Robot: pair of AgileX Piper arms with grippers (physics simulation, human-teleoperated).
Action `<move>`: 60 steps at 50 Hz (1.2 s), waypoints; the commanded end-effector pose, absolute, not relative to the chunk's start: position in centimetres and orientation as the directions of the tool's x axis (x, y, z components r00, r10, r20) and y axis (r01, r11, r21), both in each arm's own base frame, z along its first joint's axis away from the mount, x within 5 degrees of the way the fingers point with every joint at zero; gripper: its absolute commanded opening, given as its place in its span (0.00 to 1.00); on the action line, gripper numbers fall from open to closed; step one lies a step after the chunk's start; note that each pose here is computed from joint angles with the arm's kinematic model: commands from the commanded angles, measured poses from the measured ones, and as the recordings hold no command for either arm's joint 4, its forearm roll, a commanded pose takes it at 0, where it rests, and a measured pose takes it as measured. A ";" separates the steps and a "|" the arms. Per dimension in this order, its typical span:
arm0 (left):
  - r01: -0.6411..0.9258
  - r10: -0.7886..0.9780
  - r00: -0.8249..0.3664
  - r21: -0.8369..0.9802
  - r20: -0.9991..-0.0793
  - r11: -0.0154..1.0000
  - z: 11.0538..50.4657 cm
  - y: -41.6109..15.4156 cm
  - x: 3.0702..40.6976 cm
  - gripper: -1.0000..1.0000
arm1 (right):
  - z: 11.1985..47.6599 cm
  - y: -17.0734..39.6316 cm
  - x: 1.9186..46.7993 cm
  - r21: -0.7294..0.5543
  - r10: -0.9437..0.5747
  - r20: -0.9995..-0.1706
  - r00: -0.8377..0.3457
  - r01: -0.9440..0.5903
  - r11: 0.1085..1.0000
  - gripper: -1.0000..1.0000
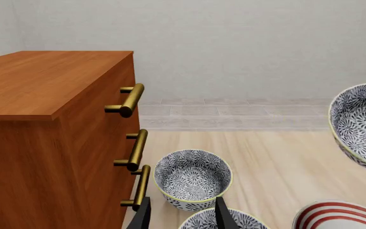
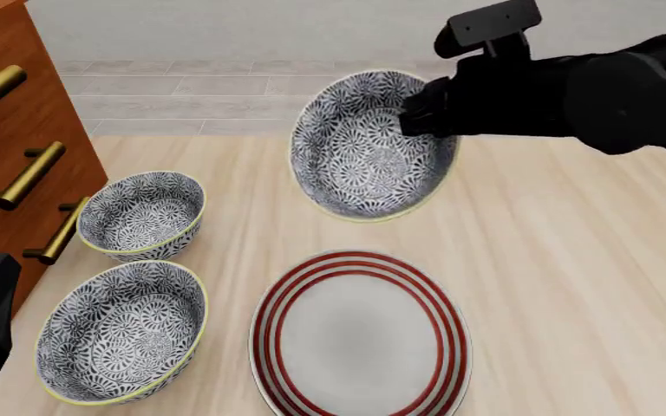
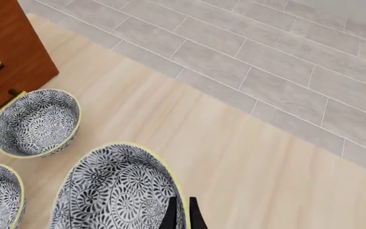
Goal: Pick up the bowl and put it in the front on the plate.
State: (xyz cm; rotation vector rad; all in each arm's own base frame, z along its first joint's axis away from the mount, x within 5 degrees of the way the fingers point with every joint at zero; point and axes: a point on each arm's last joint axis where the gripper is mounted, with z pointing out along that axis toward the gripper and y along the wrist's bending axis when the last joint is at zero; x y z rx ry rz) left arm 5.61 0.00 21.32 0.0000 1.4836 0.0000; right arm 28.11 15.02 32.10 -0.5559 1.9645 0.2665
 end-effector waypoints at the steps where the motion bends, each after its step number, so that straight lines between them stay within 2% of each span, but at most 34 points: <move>1: 0.000 0.000 0.087 0.000 -0.996 1.000 21.3 0.0 5.6 1.00 | 32.6 14.3 25.7 -0.026 -0.245 -0.893 -0.378 -0.498 0.867 0.00; 31: 0.000 0.000 0.087 0.000 -0.996 1.000 21.3 0.0 5.6 1.00 | 31.2 14.3 21.4 0.034 -0.245 -0.866 -0.436 -0.540 0.841 0.00; 60: 0.000 0.000 0.087 0.000 -0.996 1.000 21.3 0.0 5.6 1.00 | 25.9 14.2 19.7 0.126 -0.201 -0.818 -0.539 -0.509 0.851 0.00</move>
